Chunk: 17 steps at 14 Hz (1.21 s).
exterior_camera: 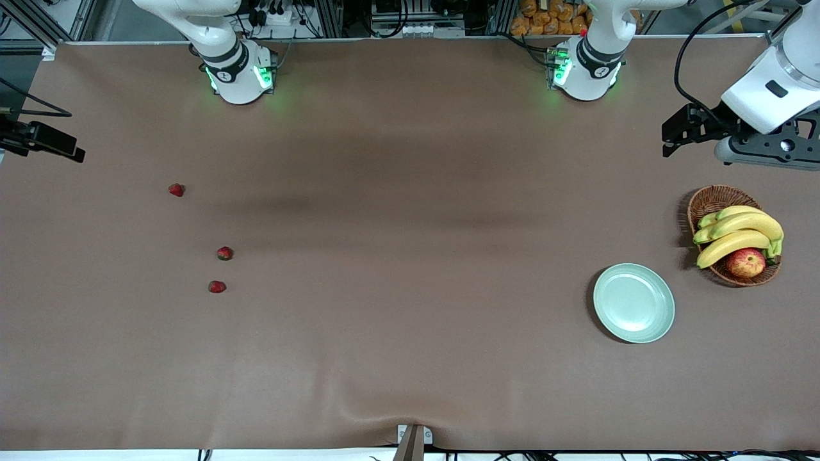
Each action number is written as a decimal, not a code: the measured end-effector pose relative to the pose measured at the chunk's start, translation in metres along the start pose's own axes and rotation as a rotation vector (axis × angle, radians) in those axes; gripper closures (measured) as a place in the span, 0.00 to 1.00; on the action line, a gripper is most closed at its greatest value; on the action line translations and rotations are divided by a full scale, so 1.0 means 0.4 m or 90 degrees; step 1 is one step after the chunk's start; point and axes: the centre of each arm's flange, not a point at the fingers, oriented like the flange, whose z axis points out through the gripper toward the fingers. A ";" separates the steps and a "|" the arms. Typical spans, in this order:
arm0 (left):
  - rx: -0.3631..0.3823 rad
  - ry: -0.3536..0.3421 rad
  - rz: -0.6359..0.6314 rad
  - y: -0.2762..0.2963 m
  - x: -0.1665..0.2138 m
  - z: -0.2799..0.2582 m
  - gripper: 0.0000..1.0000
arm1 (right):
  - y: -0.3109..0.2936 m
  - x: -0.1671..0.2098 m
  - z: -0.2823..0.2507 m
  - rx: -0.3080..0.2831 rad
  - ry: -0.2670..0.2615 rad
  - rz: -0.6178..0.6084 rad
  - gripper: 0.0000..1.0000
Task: Collect all strawberries into plate
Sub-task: 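Reach the right gripper toward the scattered red strawberries, then grasp the nearest red strawberry with the right gripper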
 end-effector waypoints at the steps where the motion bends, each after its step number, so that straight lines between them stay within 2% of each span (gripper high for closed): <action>1: 0.000 0.000 0.000 0.000 0.000 0.000 0.00 | -0.001 0.000 0.000 0.002 0.000 0.000 0.00; 5: 0.000 0.005 -0.002 -0.004 0.003 -0.001 0.00 | -0.003 0.000 0.003 0.008 -0.002 -0.001 0.00; 8: 0.000 0.007 -0.002 -0.004 0.004 -0.002 0.00 | -0.005 0.038 0.068 0.009 -0.010 -0.001 0.00; 11: 0.000 0.008 -0.002 -0.005 0.004 -0.002 0.00 | -0.046 0.139 0.208 0.009 -0.009 -0.014 0.00; 14: 0.000 0.009 -0.001 -0.002 0.004 -0.002 0.00 | -0.128 0.237 0.403 0.002 -0.030 -0.028 0.00; 17: 0.000 0.009 0.000 -0.001 0.005 -0.002 0.00 | -0.202 0.307 0.578 -0.002 -0.011 -0.044 0.00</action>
